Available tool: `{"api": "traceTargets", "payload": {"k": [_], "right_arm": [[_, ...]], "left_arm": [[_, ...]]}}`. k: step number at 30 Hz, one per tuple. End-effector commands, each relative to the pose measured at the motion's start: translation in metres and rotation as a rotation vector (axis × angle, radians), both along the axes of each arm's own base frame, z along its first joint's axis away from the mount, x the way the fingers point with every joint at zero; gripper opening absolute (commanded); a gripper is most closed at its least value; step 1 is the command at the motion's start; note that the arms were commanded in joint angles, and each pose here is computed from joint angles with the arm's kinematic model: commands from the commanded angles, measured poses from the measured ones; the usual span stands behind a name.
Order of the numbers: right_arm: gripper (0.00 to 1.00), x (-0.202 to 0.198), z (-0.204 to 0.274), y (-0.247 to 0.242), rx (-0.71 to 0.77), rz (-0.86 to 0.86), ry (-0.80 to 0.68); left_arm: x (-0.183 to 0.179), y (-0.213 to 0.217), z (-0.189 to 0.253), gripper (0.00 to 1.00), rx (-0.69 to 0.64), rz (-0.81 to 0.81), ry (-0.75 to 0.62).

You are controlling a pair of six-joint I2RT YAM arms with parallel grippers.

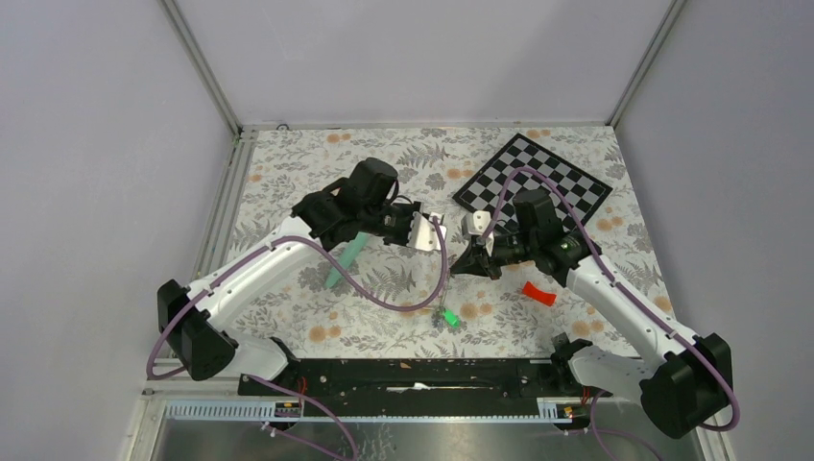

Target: Put the keys on the keyring

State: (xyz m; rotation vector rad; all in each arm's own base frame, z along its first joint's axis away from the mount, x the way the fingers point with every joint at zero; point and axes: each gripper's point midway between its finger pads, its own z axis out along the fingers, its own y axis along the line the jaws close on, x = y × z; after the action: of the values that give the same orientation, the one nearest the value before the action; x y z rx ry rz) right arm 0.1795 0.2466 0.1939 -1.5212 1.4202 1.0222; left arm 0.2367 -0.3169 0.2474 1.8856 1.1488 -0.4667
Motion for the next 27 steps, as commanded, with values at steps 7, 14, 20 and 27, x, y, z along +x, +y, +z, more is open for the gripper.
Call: {"api": "traceTargets", "payload": {"k": [7, 14, 20, 27], "right_arm": [[0.0, 0.002, 0.004, 0.009, 0.03, 0.026, 0.014], [0.0, 0.002, 0.002, 0.013, 0.05, 0.028, 0.038], [0.0, 0.002, 0.004, 0.015, 0.059, 0.028, 0.055], [0.0, 0.003, 0.005, 0.017, 0.065, 0.032, 0.068]], "left_arm": [[-0.016, -0.006, 0.012, 0.0, -0.043, -0.073, -0.05], [-0.025, -0.023, 0.004, 0.0, -0.033, -0.102, -0.01], [-0.033, -0.026, -0.009, 0.0, -0.004, -0.127, -0.004], [-0.039, -0.028, -0.016, 0.0, 0.009, -0.145, 0.003]]}}
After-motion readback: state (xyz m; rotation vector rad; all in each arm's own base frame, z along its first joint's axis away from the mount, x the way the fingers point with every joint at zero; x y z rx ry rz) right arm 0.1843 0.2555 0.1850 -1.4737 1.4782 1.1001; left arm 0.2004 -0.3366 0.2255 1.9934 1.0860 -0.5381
